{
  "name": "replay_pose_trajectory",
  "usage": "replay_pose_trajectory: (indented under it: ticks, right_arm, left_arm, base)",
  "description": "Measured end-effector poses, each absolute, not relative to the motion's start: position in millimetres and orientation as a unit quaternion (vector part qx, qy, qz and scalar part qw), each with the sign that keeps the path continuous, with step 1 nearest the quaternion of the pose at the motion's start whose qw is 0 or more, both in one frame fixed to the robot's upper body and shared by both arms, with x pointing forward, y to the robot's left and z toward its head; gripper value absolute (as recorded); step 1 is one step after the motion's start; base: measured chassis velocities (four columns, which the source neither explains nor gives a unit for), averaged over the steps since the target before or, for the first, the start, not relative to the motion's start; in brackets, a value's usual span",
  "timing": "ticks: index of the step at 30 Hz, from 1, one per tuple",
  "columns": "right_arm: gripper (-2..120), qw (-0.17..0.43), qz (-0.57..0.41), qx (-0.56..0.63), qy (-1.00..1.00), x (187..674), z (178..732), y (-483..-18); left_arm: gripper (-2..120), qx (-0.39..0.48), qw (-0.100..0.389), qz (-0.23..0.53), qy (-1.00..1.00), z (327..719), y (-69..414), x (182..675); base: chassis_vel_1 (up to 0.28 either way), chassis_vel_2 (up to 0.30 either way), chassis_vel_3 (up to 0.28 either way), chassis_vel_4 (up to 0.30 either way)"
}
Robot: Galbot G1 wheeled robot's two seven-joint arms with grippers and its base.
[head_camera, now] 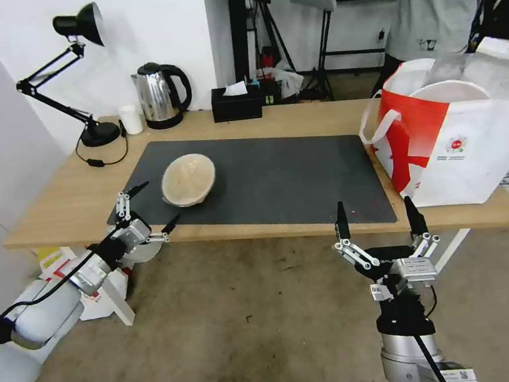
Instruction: Pick up the trash from the table and place it into the takeout bag.
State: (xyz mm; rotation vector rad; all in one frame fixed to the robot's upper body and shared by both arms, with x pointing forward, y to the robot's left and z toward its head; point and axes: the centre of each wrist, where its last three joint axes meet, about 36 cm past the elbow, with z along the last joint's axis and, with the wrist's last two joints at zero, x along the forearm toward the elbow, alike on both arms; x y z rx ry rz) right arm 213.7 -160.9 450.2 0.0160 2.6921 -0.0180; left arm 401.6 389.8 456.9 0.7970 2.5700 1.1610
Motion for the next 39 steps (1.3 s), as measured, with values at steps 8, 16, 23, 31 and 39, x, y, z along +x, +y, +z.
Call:
replay_pose_trajectory:
  ticks: [8,16,23,31,39]
  right_arm:
    - [100,0.223,-0.007,0.006,0.975,213.7,450.2,-160.9]
    - [100,0.223,-0.007,0.006,0.975,213.7,450.2,-160.9]
    - [100,0.223,-0.007,0.006,0.975,213.7,450.2,-160.9]
    - [100,0.223,-0.007,0.006,0.975,213.7,450.2,-160.9]
    - [100,0.223,-0.007,0.006,0.975,213.7,450.2,-160.9]
  left_arm:
    - [100,0.266,0.098,0.397,0.873,453.3,394.3,403.4]
    - [100,0.26,0.091,0.4,0.874,448.0,398.2,404.5]
    - [100,0.26,0.082,0.402,0.874,438.5,399.1,410.3]
    - [100,0.257,0.075,0.403,0.875,431.9,401.7,414.0]
    - [100,0.251,0.079,0.41,0.874,436.0,405.8,425.0]
  base:
    - [0.0,0.0,0.0,0.0]
    - [0.0,0.0,0.0,0.0]
    - [0.0,0.0,0.0,0.0]
    - [0.0,0.0,0.0,0.0]
    - [0.0,0.0,0.0,0.0]
